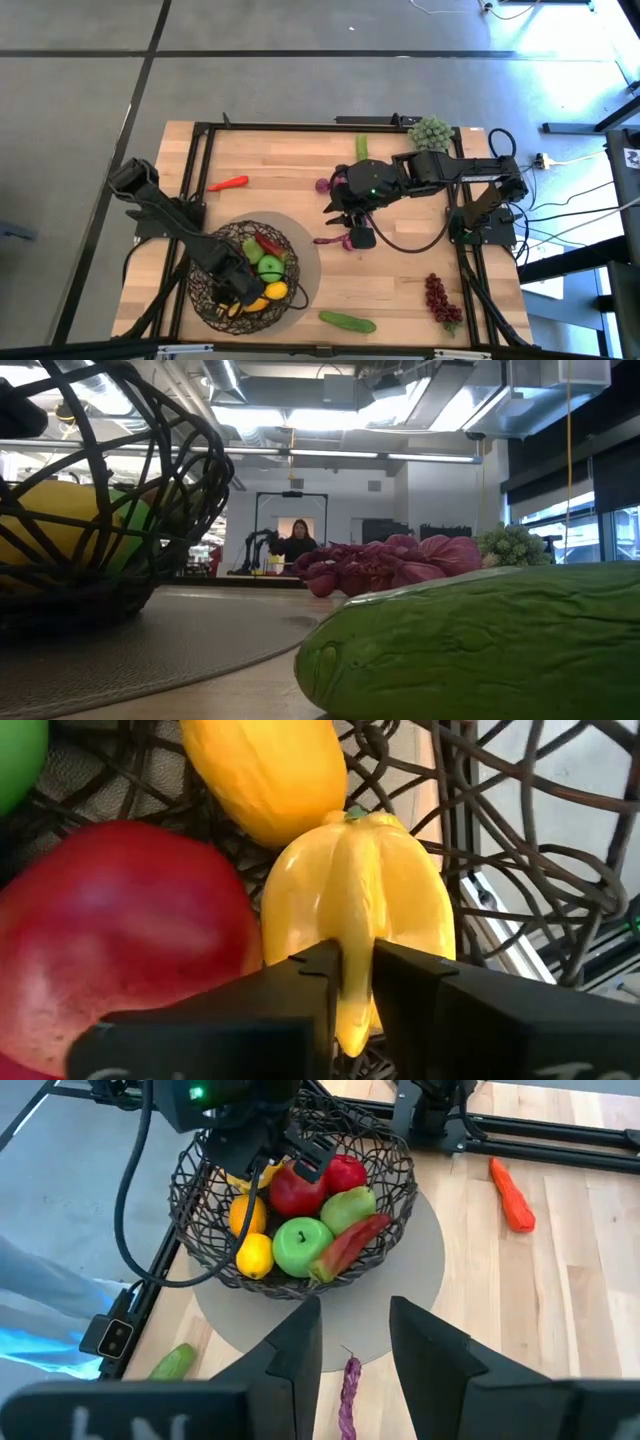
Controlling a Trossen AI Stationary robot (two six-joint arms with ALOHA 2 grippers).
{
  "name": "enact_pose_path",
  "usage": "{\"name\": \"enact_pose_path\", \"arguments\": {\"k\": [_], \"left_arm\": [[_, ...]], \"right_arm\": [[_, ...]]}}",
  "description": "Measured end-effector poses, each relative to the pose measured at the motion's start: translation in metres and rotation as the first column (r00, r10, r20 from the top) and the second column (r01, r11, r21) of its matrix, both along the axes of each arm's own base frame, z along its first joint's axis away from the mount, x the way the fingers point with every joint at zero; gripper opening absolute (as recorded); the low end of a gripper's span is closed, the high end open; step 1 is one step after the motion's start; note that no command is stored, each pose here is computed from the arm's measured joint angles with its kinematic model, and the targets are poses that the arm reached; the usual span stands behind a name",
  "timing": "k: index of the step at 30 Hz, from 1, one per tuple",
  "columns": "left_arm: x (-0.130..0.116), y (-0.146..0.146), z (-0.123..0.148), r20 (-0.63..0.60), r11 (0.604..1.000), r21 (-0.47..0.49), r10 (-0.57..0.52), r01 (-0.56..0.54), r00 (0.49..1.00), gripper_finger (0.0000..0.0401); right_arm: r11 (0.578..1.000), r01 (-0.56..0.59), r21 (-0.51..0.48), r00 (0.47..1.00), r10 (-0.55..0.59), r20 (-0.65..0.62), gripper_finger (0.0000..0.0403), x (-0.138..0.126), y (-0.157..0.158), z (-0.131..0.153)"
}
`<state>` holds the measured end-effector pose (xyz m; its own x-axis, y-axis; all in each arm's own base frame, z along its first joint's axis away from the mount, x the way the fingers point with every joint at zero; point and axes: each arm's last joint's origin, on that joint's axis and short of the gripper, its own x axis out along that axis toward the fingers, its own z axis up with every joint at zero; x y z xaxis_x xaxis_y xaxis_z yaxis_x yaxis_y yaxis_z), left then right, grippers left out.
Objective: Build produce basket
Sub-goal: Put the yellow starfruit into the black wire basket
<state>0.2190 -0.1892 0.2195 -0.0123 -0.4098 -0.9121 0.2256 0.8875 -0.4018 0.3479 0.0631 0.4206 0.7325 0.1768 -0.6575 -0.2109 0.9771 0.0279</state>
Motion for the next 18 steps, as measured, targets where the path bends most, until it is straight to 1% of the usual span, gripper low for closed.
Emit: {"name": "enact_pose_path", "arguments": {"k": [6,10,14,18], "left_arm": [[0.0001,0.0000,-0.0003,0.000,1.000,0.000,-0.006,0.006,1.000,0.0077],[0.0000,0.0001,-0.0003,-0.003,1.000,0.000,0.000,0.000,1.000,0.0095],[-0.0002,0.0001,-0.0003,-0.020,1.000,-0.003,0.023,-0.023,1.000,0.0097],[-0.0017,0.0000,0.0023,-0.065,0.997,-0.033,0.066,-0.068,0.996,0.0096]], "right_arm": [[1.000,0.000,-0.001,1.000,0.000,0.001,0.0113,0.0001,0.0000,0.0001],[1.000,0.000,-0.002,1.000,0.000,0.001,0.0113,0.0001,0.0000,0.0001],[1.000,0.002,-0.003,1.000,-0.002,0.001,0.0113,0.0001,-0.0001,0.0001],[1.000,0.002,-0.004,1.000,-0.002,-0.004,0.0113,-0.0001,-0.0001,-0.0004]]}}
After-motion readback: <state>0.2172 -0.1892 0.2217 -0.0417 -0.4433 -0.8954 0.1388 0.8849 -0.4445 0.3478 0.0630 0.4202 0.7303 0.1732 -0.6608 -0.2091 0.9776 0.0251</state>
